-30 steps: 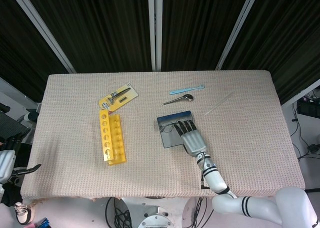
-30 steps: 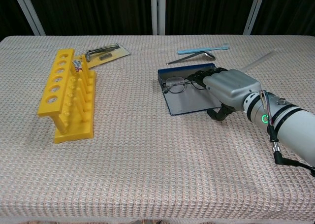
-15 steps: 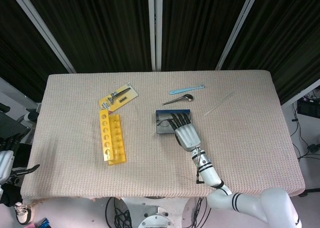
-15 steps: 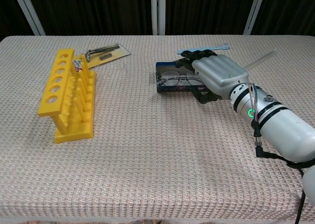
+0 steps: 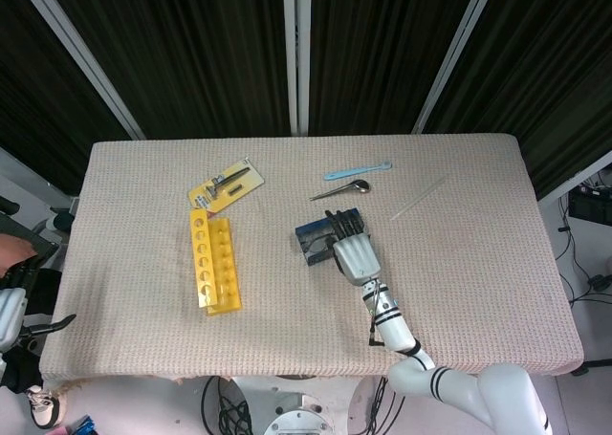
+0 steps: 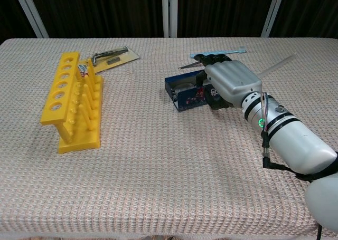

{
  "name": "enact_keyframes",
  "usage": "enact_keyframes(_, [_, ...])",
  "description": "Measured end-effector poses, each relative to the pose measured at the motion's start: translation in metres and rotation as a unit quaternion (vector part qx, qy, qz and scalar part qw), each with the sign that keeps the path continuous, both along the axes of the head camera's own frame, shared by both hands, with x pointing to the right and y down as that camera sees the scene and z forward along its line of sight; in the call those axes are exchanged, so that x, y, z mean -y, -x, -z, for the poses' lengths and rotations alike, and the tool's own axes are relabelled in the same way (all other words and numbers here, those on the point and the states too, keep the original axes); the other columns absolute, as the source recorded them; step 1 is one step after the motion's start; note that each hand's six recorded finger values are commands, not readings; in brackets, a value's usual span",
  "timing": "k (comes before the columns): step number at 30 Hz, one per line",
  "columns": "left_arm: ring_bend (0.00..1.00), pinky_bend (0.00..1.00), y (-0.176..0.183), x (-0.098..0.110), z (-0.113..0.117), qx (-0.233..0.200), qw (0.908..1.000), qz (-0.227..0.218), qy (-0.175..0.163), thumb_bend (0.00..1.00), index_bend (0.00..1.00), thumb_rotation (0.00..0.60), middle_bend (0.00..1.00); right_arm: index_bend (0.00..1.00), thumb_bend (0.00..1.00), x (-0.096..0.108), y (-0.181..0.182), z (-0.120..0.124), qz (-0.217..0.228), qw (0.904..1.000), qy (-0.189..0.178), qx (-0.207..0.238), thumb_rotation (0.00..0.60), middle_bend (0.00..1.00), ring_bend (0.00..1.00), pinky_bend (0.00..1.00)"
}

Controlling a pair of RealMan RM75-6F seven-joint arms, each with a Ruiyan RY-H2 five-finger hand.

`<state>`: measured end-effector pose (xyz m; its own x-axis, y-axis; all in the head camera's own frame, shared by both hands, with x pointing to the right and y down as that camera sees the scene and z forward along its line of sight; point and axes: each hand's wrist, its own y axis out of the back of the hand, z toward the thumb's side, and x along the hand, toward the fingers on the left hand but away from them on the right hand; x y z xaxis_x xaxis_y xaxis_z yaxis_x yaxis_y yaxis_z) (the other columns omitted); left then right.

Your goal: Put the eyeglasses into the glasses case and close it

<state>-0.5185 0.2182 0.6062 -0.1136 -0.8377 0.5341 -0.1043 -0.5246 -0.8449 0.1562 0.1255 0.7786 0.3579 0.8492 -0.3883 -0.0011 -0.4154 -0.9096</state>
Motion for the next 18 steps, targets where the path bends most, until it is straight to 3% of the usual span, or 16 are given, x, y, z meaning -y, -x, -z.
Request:
enact_keyframes(3, [0.07, 0.22, 0.0, 0.001, 0.002, 0.001, 1.0, 0.0, -0.004, 0.06, 0.07, 0.375, 0.04, 0.96, 0.54, -0.001, -0.008, 0.004, -0.008, 0.9999, -0.01, 0.005, 0.6, 0.01, 0.0, 0.0])
enact_keyframes(5, [0.07, 0.22, 0.001, 0.001, 0.004, 0.001, 1.0, 0.0, -0.006, 0.06, 0.07, 0.378, 0.04, 0.99, 0.55, -0.005, -0.017, 0.01, -0.013, 0.9997, -0.018, 0.009, 0.6, 0.02, 0.0, 0.0])
enact_keyframes(9, [0.07, 0.22, 0.002, -0.001, 0.008, 0.002, 0.9999, 0.001, -0.01, 0.06, 0.07, 0.374, 0.04, 1.0, 0.58, -0.02, -0.043, 0.026, -0.014, 0.9994, -0.029, 0.014, 0.6, 0.03, 0.0, 0.0])
enact_keyframes(14, [0.07, 0.22, 0.003, -0.003, 0.007, 0.0, 1.0, 0.004, -0.005, 0.06, 0.07, 0.378, 0.04, 1.0, 0.59, -0.037, -0.09, 0.063, -0.017, 0.9987, -0.044, 0.016, 0.6, 0.04, 0.0, 0.0])
enact_keyframes(18, [0.07, 0.22, -0.004, -0.002, 0.003, -0.006, 1.0, -0.004, -0.003, 0.06, 0.07, 0.374, 0.04, 1.0, 0.59, -0.038, -0.091, 0.078, -0.028, 0.9982, -0.039, 0.035, 0.6, 0.05, 0.0, 0.0])
